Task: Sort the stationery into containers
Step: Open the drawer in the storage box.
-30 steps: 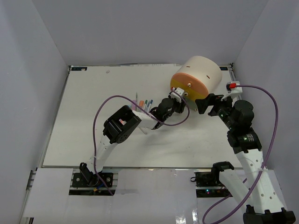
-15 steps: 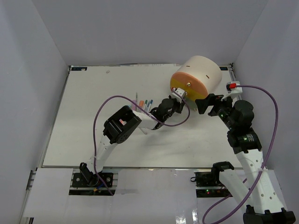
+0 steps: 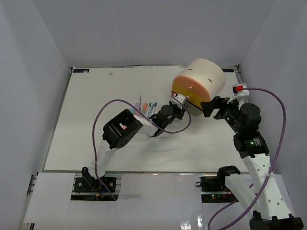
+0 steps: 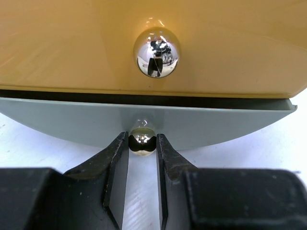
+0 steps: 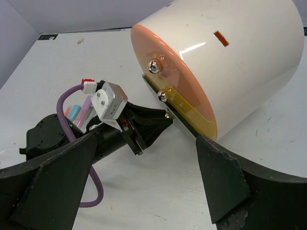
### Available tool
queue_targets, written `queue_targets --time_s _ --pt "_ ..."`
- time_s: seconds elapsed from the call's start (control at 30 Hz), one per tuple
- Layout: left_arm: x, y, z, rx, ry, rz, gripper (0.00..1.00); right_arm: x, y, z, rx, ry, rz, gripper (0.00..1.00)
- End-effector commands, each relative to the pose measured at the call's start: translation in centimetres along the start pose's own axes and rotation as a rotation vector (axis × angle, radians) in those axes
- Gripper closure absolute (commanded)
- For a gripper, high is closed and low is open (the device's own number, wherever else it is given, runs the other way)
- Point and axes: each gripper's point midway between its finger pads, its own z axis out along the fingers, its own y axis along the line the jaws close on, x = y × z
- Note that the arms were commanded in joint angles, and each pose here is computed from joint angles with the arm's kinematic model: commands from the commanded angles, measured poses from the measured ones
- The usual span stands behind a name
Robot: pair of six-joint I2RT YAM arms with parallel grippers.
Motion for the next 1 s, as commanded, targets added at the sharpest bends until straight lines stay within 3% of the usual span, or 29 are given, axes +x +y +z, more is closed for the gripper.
queue_targets --time_s 0.0,0.53,0.87,0.97 --pt "-2.9 0.3 -1.3 -0.007 -0.030 0.011 0.80 -0.9 0.4 -0.1 -0.021 -0.043 -0.026 0.09" --pt "-2.7 0.5 -3.1 -0.007 0.004 0.001 0.80 -0.5 0.4 1.6 -0.046 -0.030 -0.028 0.06" --pt "-2.5 0.3 -2.9 -0.003 0.007 -0.012 0.80 -0.7 -2.1 6.0 0.034 0.000 -0.147 0.07" --pt "-2.5 0.3 -2.8 0.000 0.007 -0.015 0.81 -2.2 -2.3 6.9 0.052 -0.043 -0.195 0.08"
